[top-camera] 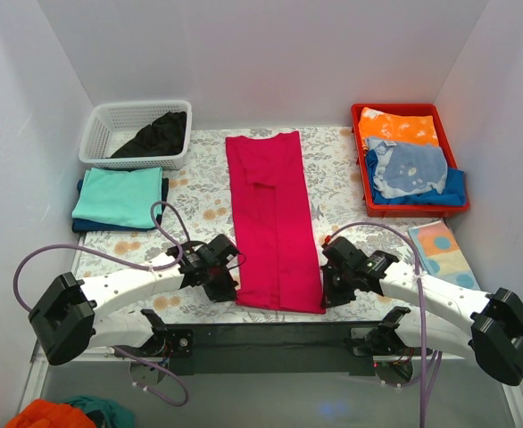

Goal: Fold and stack the t-shirts
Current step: Fold the tshirt

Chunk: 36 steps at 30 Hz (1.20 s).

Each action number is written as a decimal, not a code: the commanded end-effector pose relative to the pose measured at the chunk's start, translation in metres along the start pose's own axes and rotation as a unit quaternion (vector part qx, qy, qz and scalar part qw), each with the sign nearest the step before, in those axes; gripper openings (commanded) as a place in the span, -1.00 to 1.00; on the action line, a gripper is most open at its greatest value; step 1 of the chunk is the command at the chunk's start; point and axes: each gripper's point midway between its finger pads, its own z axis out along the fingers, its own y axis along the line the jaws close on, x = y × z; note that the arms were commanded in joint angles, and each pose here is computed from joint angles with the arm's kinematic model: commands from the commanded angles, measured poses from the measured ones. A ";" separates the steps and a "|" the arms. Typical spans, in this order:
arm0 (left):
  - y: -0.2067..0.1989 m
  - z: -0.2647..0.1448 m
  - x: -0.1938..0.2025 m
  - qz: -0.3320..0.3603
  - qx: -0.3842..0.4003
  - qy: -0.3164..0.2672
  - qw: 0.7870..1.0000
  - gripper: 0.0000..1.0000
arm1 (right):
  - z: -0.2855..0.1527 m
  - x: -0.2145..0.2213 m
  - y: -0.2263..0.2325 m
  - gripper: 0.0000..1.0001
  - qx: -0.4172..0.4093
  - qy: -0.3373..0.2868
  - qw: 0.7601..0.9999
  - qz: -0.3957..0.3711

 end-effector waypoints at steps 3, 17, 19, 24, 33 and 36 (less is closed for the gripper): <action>-0.004 -0.011 -0.011 -0.031 -0.005 -0.032 0.999 -1.00 | -0.013 0.006 -0.006 -0.97 0.026 0.010 1.000 0.000; -0.093 -0.067 -0.118 -0.023 0.007 -0.275 0.961 -1.00 | -0.086 -0.157 0.031 -0.97 0.116 -0.189 0.974 -0.045; -0.096 -0.068 -0.136 -0.020 -0.011 -0.299 0.954 -1.00 | -0.081 -0.177 0.026 -0.97 0.139 -0.190 0.971 -0.050; -0.113 -0.051 -0.191 -0.030 -0.025 -0.315 0.948 -1.00 | -0.078 -0.233 0.017 -0.97 0.154 -0.203 0.965 -0.057; -0.142 0.006 -0.261 0.011 -0.044 -0.295 0.954 -1.00 | -0.034 -0.301 -0.001 -0.97 0.144 -0.196 0.969 -0.050; -0.147 0.023 -0.278 0.008 -0.058 -0.290 0.955 -1.00 | -0.013 -0.314 -0.004 -0.97 0.144 -0.178 0.972 -0.059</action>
